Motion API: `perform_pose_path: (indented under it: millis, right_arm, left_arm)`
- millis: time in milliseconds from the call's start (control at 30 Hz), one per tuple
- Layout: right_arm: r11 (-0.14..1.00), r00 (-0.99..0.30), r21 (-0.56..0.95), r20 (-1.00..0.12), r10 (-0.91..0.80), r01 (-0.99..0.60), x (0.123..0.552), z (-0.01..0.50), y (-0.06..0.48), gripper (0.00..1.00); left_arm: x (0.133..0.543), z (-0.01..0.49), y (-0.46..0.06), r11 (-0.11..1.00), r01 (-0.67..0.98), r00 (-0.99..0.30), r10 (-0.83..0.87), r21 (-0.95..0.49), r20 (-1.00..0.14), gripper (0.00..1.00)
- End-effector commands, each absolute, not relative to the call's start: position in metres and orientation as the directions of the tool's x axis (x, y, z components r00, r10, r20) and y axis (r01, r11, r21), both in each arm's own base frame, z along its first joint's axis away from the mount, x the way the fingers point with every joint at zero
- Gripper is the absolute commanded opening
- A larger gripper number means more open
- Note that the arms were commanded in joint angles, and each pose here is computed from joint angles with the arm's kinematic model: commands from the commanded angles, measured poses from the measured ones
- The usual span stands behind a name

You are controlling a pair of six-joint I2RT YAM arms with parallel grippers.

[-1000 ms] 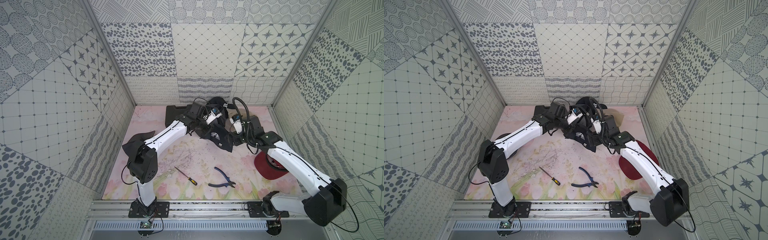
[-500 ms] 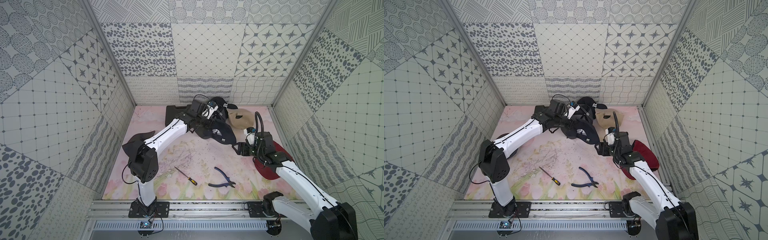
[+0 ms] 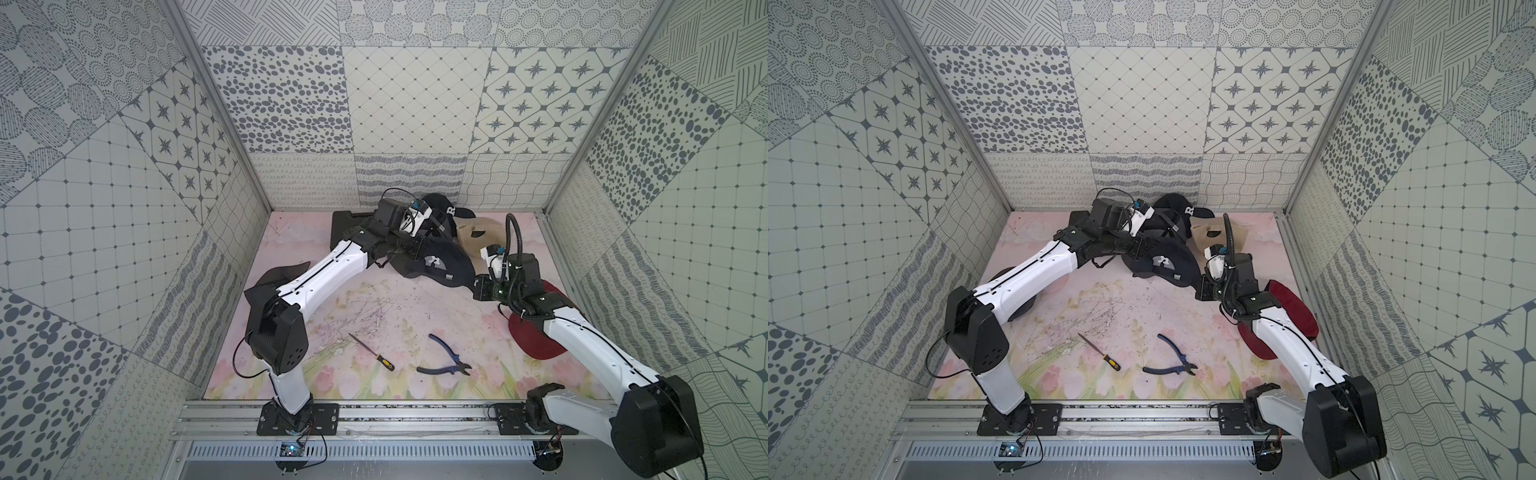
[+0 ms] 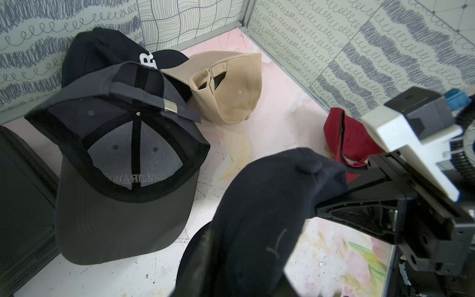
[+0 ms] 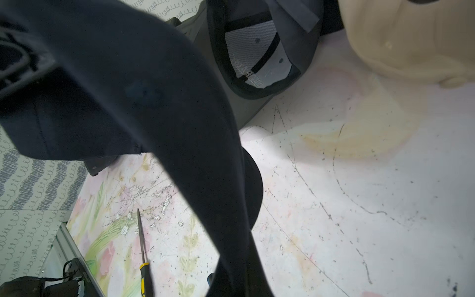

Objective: Open the adjustable buckle of the baseball cap
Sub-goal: Pick up the baseball cap from the center of the board.

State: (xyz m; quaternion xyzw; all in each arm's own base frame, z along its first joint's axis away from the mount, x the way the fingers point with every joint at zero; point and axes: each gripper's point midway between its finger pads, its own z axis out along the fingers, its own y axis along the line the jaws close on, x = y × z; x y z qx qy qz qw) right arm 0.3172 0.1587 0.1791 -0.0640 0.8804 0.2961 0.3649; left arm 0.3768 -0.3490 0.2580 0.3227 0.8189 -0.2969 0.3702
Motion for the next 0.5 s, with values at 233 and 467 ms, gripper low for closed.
perform_pose_path:
  millis: [233,467]
  right_arm:
    - [0.879,-0.633,0.18,-0.757,-0.163,-0.441,0.338,0.234,0.152,0.0]
    - [0.869,-0.607,-0.002,-0.716,-0.346,-0.494,0.348,0.245,0.159,0.0]
  left_arm:
    - [0.382,0.302,-0.318,0.539,0.842,-0.229,0.318,-0.023,-0.92,0.65]
    - [0.341,0.298,-0.341,0.263,0.964,-0.054,0.371,0.049,-0.927,0.64]
